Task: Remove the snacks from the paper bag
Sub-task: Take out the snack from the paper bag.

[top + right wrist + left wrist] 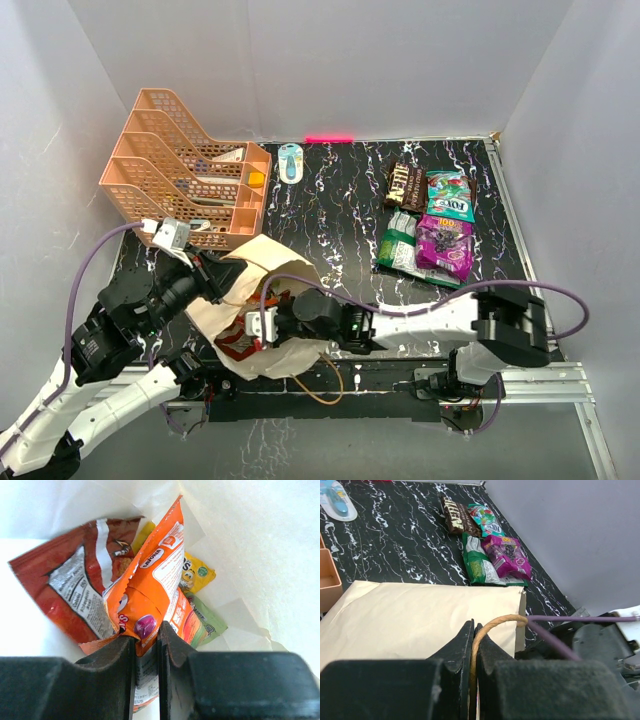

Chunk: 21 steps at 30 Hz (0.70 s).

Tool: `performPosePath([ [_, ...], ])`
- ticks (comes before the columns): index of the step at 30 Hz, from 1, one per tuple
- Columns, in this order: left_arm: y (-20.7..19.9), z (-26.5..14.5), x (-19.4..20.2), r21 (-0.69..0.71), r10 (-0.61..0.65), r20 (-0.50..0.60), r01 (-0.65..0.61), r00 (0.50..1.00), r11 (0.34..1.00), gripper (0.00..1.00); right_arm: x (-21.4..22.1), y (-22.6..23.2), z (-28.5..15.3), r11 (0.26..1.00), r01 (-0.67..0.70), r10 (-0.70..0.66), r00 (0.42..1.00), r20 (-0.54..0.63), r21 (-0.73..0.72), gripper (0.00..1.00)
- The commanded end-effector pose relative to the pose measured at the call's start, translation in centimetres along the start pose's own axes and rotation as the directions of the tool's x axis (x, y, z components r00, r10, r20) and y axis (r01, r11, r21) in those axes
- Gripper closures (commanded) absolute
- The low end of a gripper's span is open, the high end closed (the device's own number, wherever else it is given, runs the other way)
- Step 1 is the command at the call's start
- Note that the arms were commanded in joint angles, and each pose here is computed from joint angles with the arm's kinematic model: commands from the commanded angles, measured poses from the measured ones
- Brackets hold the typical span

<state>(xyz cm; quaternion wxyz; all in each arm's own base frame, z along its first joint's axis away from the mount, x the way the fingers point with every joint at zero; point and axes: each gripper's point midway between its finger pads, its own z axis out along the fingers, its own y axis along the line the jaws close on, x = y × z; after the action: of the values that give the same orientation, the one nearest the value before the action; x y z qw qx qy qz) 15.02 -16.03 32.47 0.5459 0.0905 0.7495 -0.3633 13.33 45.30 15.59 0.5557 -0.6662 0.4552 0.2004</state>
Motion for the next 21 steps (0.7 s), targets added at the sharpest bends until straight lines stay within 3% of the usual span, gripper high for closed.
performPosePath([
  [1, 0.9, -0.3, -0.4, -0.045, 0.015, 0.024, -0.014, 1.0, 0.999, 1.0, -4.9, -1.1, -3.4, 0.993, -0.112, 0.115, 0.982, 0.147, -0.029, 0.92],
  [9, 1.7, -0.5, -1.0, -0.083, 0.011, 0.062, -0.006, 0.998, 0.997, 1.0, -9.3, -3.1, -11.1, 0.965, -0.26, 0.26, 0.931, 0.255, -0.036, 0.93],
  [21, 3.9, -0.5, -1.8, -0.233, -0.007, 0.085, 0.026, 0.996, 0.972, 1.0, -17.6, -4.9, -23.6, 0.889, -0.401, 0.457, 0.809, 0.37, -0.222, 0.93],
])
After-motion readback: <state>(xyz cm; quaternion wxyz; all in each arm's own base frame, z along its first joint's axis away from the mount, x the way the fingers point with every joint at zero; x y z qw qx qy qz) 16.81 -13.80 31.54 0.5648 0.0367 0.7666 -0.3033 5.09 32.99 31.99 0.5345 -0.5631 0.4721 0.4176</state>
